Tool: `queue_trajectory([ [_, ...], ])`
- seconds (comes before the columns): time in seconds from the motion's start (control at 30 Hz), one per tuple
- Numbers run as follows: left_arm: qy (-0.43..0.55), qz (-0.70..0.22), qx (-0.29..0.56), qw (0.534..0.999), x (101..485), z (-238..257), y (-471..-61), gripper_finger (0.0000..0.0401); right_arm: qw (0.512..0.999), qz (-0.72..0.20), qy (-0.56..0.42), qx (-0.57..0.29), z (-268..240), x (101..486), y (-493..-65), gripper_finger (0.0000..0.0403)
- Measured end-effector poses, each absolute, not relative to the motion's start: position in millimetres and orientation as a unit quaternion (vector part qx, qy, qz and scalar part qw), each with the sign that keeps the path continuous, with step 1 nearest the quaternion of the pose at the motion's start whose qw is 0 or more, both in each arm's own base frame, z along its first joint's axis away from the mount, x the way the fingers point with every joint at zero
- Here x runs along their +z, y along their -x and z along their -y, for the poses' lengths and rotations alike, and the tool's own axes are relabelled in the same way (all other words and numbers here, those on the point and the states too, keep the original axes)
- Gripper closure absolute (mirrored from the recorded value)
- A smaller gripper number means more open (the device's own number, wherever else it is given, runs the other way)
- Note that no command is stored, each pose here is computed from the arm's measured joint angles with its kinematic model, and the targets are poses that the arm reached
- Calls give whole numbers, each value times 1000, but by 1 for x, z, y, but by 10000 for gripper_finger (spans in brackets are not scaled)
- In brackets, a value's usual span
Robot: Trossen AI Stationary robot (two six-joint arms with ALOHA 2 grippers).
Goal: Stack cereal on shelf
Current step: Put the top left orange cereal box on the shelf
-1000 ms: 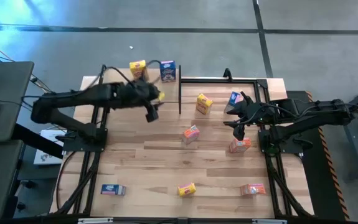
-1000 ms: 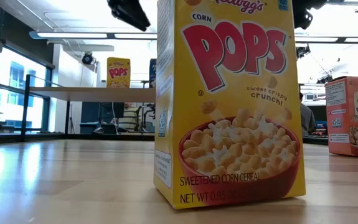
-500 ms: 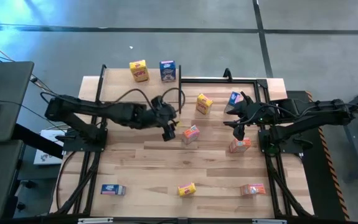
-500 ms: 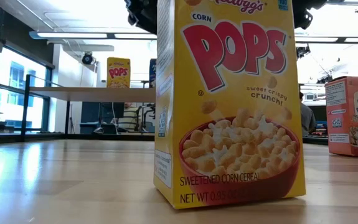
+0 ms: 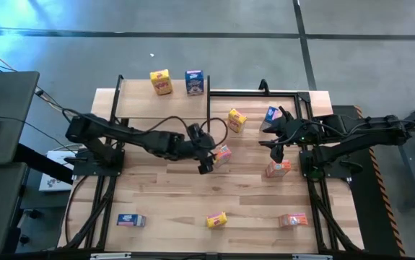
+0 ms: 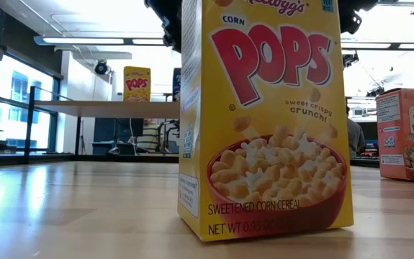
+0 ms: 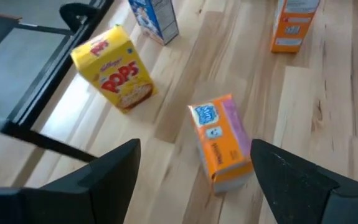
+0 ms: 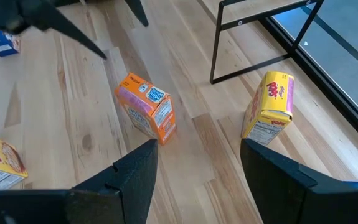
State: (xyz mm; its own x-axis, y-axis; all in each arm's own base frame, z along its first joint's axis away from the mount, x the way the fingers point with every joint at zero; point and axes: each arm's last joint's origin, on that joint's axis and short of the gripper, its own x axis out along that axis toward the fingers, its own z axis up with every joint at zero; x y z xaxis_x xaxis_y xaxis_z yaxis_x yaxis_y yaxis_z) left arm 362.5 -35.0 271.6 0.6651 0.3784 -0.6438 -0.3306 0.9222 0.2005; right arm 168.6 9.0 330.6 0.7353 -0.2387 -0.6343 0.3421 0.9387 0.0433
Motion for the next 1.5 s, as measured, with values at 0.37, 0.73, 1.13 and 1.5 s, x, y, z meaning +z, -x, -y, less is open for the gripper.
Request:
queue_trajectory([
  [0.37, -18, -358, 192, 914, 252, 34, -379, 105, 928, -329, -79, -156, -9, 331, -169, 180],
  [0.73, 5, -360, 163, 919, 250, 36, -381, 104, 928, -329, -79, -156, -9, 331, -169, 180],
  [1.13, 7, -362, 156, 919, 236, 31, -392, 85, 928, -329, -78, -156, -9, 331, -169, 180],
  [1.5, 24, -381, 155, 911, 216, 21, -401, 64, 928, -330, -78, -157, -9, 330, -168, 180],
])
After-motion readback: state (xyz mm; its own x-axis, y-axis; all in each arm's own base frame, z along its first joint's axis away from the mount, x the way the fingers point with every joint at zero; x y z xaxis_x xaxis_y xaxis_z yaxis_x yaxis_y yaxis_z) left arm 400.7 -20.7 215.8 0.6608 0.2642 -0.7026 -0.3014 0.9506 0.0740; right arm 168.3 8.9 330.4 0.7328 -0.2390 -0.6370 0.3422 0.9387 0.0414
